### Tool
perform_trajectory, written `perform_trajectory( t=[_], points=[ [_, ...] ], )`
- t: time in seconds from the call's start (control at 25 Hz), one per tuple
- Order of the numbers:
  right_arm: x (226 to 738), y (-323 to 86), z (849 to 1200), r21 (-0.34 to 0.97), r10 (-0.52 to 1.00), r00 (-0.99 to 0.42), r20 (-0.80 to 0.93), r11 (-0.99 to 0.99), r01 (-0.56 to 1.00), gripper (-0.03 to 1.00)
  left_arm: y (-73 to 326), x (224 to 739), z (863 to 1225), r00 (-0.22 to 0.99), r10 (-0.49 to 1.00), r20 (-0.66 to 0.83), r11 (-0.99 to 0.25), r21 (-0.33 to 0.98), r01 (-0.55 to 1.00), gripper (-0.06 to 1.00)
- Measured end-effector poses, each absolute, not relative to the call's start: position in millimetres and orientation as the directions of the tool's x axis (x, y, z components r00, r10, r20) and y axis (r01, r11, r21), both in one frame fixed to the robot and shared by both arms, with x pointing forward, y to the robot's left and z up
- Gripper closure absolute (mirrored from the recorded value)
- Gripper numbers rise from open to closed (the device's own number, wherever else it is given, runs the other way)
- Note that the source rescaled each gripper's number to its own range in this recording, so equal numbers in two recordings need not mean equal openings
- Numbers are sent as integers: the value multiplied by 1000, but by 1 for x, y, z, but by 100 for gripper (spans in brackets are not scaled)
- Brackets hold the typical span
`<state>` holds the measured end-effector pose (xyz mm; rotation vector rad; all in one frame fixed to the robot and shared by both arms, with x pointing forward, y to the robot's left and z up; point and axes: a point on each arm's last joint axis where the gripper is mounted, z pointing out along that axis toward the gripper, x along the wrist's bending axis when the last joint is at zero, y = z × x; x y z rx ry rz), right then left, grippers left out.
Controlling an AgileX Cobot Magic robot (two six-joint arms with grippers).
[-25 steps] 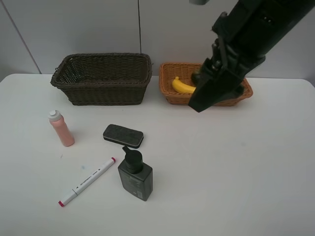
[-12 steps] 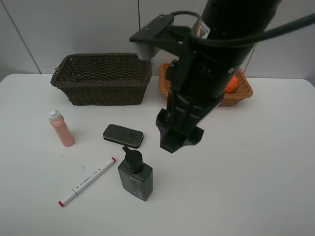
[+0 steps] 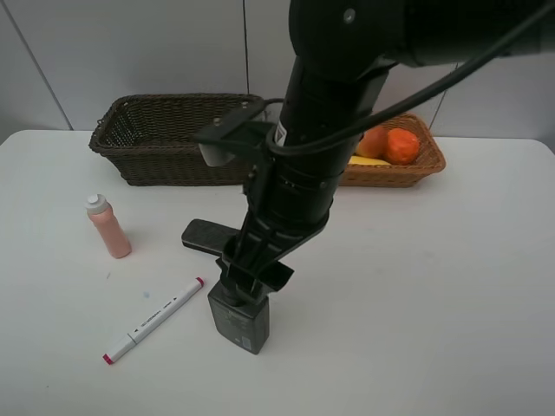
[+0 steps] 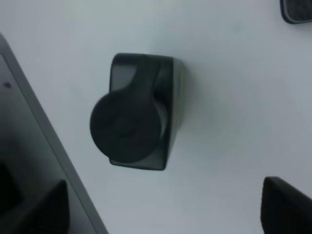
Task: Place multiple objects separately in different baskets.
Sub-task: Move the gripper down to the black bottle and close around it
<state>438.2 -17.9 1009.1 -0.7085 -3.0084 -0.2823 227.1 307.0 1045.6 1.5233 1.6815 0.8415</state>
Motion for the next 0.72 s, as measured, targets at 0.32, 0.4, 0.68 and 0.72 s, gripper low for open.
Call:
perform_trajectory(
  t=[0.32,0.4,0.68,0.72],
  points=[
    [428,-3,1004,204,411,-908,75,885,418,-3,307,227,1046,-57,995,-76,95,839,536,-6],
    [427,1,997,191,413,-907,78,887,420,-3,307,227,1046,-57,995,-76,95,839,536,-6],
    [432,8,976,168,418,-905,80,889,426,-3,307,227,1046,-57,995,-76,95,839,536,-6],
    [433,9,974,168,419,-904,80,889,427,-3,307,227,1046,-57,995,-76,95,839,536,-6]
  ],
)
